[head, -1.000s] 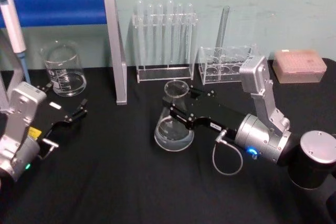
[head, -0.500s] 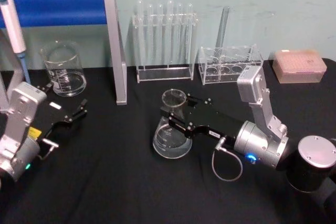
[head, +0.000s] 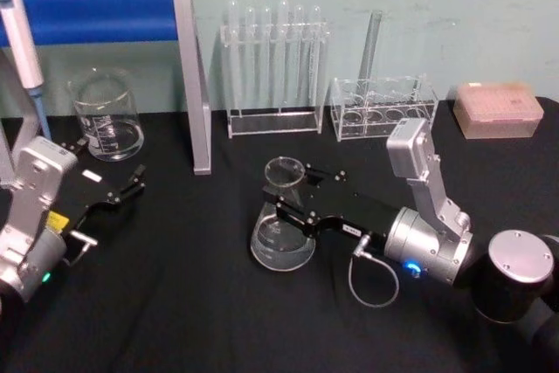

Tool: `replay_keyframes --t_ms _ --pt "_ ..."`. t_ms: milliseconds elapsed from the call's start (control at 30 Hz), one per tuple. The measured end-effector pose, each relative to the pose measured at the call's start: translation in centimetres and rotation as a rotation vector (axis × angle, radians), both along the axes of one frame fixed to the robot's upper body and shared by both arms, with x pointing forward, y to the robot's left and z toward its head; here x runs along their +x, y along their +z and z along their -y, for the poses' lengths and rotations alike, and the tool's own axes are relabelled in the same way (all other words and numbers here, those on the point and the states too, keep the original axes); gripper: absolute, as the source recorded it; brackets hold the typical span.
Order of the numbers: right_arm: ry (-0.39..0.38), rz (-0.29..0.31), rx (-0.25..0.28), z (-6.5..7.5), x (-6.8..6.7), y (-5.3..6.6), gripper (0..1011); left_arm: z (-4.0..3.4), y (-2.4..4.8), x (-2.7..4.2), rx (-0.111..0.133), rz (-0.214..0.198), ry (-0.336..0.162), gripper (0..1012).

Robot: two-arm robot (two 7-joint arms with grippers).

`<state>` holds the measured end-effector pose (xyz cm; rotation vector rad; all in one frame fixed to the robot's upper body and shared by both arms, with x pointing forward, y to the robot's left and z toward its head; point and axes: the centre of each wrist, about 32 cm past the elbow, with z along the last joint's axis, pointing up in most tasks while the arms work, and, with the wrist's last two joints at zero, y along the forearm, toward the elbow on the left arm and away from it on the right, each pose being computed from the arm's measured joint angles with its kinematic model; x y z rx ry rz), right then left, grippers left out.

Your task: Grasp the erlenmeyer flask with one hand, shake it three times, then place it back.

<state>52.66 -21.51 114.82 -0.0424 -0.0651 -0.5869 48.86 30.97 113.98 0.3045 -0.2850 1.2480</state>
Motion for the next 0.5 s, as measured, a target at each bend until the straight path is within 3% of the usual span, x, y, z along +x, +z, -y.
replay_keyframes --t_ms 500 --pt "0.013 -0.012 -0.011 -0.16 0.13 -0.22 449 0.0 0.0 0.0 0.0 0.0 0.0 1001"
